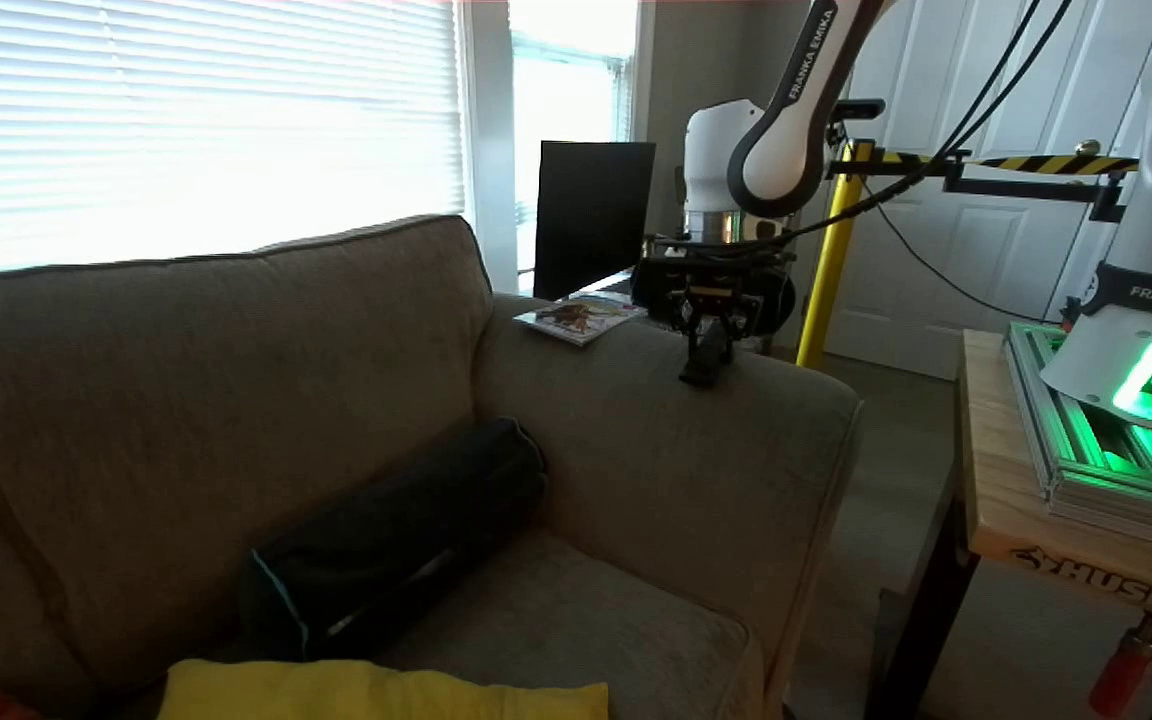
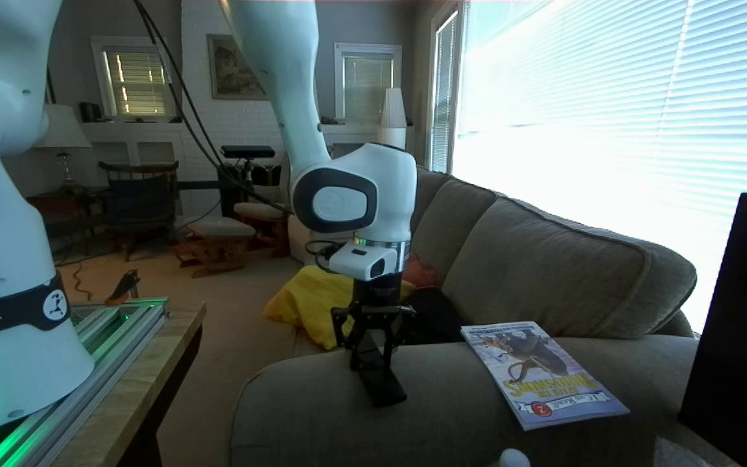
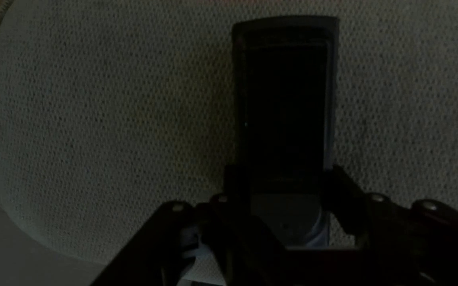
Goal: Put the black remote on the side table
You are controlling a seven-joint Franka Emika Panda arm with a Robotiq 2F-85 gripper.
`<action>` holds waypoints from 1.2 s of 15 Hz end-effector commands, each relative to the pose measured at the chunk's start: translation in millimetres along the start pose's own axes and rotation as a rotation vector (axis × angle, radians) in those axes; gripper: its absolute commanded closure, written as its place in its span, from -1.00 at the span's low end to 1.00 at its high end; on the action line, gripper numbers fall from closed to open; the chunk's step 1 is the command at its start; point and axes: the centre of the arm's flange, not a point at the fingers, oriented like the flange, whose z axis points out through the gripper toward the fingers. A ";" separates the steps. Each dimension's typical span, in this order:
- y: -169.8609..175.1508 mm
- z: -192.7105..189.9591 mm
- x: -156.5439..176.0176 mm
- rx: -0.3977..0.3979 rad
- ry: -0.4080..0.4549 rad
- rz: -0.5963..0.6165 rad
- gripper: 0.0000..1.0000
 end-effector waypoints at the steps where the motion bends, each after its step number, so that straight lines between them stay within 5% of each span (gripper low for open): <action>1: 8.5 -18.9 12.7 -0.005 -0.082 -0.039 0.36; 7: 34.5 -109.7 83.7 -0.037 -0.257 -0.140 0.36; 12: 61.3 -181.3 136.6 -0.122 -0.342 -0.435 0.36; 18: 82.5 -236.2 175.8 -0.136 -0.381 -0.760 0.36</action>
